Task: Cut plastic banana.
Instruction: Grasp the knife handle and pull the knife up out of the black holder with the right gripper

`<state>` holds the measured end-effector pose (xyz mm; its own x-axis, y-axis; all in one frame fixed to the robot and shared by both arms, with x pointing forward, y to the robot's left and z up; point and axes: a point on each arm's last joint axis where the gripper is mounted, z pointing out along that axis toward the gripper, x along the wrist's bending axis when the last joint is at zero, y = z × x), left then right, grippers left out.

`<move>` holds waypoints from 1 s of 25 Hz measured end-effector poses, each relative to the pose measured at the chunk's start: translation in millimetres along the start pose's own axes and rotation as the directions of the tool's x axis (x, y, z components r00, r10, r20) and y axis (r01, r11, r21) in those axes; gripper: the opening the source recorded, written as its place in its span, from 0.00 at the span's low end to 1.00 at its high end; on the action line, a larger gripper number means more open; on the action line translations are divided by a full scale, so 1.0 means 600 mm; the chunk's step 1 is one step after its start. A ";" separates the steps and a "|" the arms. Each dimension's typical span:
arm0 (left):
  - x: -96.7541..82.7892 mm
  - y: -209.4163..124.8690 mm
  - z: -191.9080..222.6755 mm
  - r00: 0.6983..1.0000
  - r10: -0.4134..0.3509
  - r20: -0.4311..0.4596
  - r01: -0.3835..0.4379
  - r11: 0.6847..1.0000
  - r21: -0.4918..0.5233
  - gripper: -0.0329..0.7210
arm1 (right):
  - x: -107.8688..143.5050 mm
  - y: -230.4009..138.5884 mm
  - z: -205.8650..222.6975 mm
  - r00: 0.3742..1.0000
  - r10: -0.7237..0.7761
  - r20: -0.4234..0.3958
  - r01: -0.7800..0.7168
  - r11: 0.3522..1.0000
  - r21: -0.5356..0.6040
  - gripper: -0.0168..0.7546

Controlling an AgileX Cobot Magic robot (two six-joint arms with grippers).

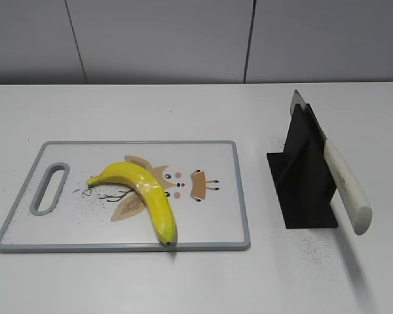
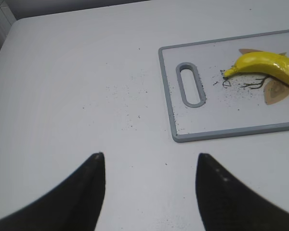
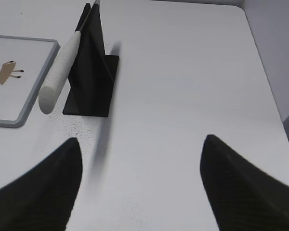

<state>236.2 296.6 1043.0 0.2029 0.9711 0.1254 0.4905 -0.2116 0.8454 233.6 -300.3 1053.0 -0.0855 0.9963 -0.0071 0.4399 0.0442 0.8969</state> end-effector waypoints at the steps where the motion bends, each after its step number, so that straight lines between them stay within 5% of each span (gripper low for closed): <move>1: 0.000 0.000 0.000 1.000 0.000 0.000 0.000 1.000 0.000 0.79 | 0.000 0.000 0.000 1.000 0.000 0.000 0.000 1.000 0.000 0.77; 25: 0.000 0.000 0.000 1.000 0.000 0.000 0.000 1.000 0.000 0.79 | 0.000 0.000 0.000 1.000 -0.006 0.000 0.006 1.000 0.000 0.77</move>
<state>236.2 296.6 1043.0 0.2029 0.9711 0.1254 0.4905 -0.2116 0.8454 233.6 -300.3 1053.0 -0.0881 0.9960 -0.0124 0.4394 0.0501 0.8969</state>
